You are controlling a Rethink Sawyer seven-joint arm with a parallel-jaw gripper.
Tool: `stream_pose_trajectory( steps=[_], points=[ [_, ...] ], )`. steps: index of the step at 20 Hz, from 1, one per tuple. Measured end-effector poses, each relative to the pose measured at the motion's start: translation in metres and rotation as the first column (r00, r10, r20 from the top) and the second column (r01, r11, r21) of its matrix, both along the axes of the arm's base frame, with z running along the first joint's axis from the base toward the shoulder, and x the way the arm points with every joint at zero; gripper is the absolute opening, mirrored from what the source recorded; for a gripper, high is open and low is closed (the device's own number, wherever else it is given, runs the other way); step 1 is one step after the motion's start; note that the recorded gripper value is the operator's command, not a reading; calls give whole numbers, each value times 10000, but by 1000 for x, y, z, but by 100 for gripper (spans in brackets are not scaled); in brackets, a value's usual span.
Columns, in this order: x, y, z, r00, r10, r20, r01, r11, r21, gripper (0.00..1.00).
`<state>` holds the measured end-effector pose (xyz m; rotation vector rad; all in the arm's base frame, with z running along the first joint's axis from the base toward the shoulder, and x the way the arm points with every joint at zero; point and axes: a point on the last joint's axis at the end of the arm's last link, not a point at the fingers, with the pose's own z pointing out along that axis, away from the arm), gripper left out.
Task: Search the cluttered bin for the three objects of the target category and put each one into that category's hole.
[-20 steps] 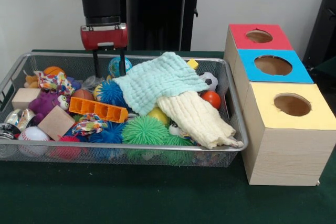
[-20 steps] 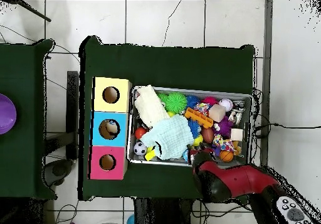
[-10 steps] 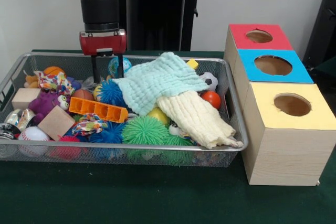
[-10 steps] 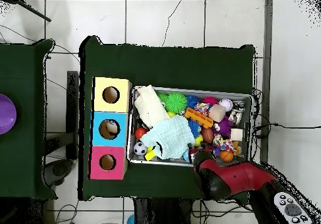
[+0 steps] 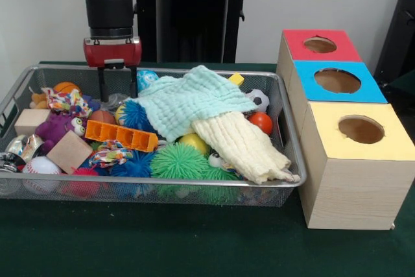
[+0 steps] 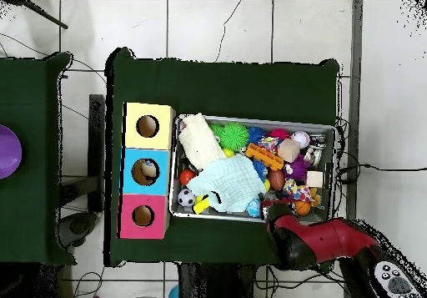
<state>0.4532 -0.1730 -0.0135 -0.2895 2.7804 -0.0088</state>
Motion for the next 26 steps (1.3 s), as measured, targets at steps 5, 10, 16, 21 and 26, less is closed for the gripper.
stream_pose_trajectory(
  steps=[5,10,16,21,26],
  points=[
    [-2,-3,1,9999,102,-3,-102,9999,-102,100],
    [-6,-6,3,9997,253,-75,-255,9991,-339,100],
    [-20,-9,3,9977,567,-362,-592,9957,-715,100],
    [-28,-15,4,9963,690,-517,-737,9928,-949,100],
    [-42,-18,4,9935,828,-783,-922,9879,-1245,100]
  ],
)
